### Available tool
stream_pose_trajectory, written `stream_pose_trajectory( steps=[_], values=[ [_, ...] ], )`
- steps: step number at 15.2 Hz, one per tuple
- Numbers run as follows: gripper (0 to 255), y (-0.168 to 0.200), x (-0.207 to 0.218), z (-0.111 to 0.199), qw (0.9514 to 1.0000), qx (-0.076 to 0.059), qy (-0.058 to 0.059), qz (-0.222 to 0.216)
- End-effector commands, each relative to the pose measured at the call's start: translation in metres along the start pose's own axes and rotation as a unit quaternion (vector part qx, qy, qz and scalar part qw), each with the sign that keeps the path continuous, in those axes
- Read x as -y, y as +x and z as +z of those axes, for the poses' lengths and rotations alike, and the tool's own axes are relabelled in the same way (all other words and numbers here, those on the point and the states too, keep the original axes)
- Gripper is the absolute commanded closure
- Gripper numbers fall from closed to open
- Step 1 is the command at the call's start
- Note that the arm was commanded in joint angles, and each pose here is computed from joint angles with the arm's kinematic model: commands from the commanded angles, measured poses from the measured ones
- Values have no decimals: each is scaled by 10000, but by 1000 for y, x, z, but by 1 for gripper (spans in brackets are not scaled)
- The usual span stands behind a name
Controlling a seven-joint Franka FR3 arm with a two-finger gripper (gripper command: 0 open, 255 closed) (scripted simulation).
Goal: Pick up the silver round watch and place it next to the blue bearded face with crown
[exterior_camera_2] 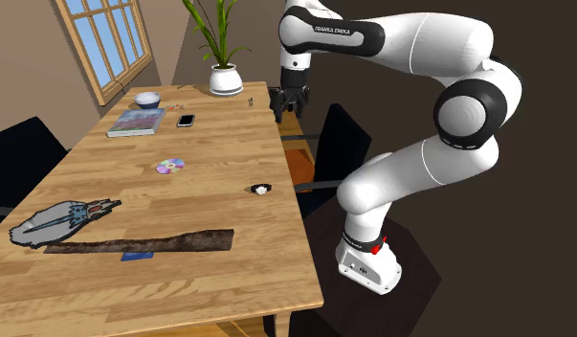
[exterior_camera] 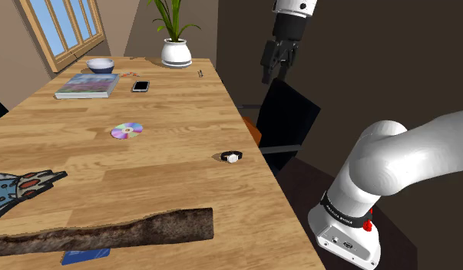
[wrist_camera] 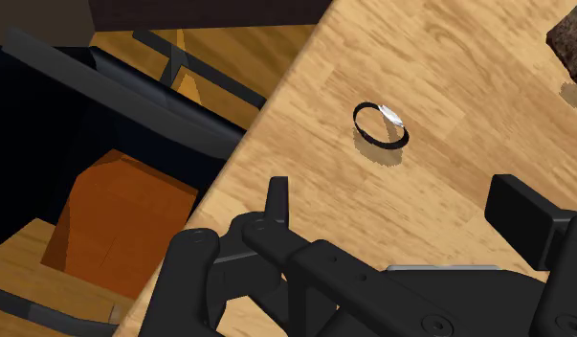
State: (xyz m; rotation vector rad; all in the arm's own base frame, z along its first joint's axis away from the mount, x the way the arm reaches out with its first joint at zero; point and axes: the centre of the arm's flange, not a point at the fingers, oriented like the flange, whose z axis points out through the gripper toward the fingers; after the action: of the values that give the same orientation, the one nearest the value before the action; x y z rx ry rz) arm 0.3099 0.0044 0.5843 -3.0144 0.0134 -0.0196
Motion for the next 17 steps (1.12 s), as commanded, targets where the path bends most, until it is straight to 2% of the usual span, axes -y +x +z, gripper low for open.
stream_pose_trajectory(
  steps=[1, 9, 17],
  values=[
    [0, 0, 0, 0, 10000, 0, 0, 0],
    [0, 30, 25, 96, 9961, 128, 304, 814],
    [0, 61, 51, 192, 9846, 254, 605, 1621]
  ],
)
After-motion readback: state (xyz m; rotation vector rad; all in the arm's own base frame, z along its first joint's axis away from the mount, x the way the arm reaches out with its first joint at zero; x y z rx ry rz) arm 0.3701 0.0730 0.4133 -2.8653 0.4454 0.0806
